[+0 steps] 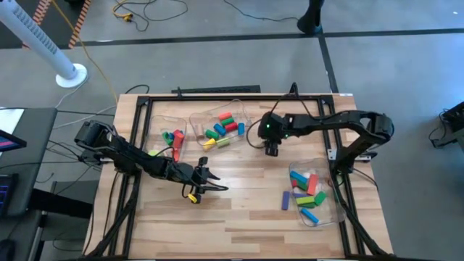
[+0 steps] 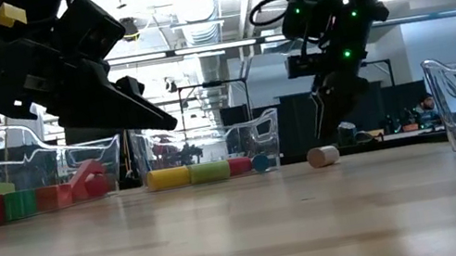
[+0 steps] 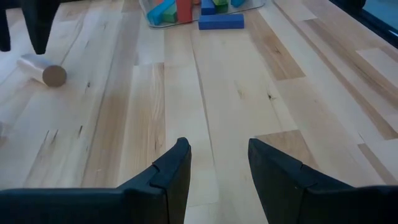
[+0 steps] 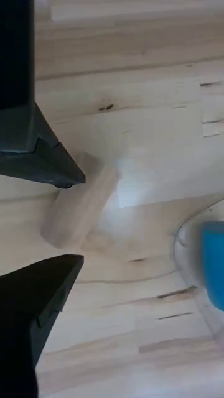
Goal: Sort blocks by size
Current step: Put the brown cylindrical block into the top transparent bin
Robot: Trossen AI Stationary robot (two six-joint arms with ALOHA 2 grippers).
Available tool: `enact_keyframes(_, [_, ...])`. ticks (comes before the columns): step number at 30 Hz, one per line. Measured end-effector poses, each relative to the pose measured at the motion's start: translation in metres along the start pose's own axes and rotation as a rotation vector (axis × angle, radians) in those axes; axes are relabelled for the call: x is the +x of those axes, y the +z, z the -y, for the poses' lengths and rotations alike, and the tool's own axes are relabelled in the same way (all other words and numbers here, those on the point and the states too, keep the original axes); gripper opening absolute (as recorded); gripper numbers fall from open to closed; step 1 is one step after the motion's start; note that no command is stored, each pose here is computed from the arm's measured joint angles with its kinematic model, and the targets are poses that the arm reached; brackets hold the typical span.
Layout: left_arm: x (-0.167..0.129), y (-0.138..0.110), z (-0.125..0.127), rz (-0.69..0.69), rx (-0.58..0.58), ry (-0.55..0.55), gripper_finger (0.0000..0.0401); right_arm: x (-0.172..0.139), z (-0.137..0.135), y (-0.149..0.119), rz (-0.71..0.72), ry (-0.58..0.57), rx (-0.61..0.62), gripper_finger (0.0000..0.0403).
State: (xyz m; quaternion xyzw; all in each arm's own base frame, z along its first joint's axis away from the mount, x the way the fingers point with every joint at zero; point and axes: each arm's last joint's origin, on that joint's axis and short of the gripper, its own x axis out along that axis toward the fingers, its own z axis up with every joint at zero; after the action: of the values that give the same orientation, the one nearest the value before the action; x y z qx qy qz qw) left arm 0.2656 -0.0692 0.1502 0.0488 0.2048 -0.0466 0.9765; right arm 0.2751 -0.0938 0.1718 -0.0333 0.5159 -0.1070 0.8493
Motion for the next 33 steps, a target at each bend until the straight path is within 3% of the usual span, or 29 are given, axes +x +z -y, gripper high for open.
enact_keyframes(7, [0.0,0.0,0.0,0.0,0.0,0.0,0.0155,0.003,0.003,0.0,0.026,0.058,-0.092,0.0223])
enact_keyframes(21, [0.0,0.0,0.0,-0.006,-0.003,0.0,0.0155,0.045,-0.003,-0.014,-0.138,0.124,-0.08,0.0222])
enact_keyframes(33, [0.0,0.0,0.0,0.0,0.003,0.0,0.0155,0.032,-0.017,-0.01,-0.128,0.116,-0.044,0.0159])
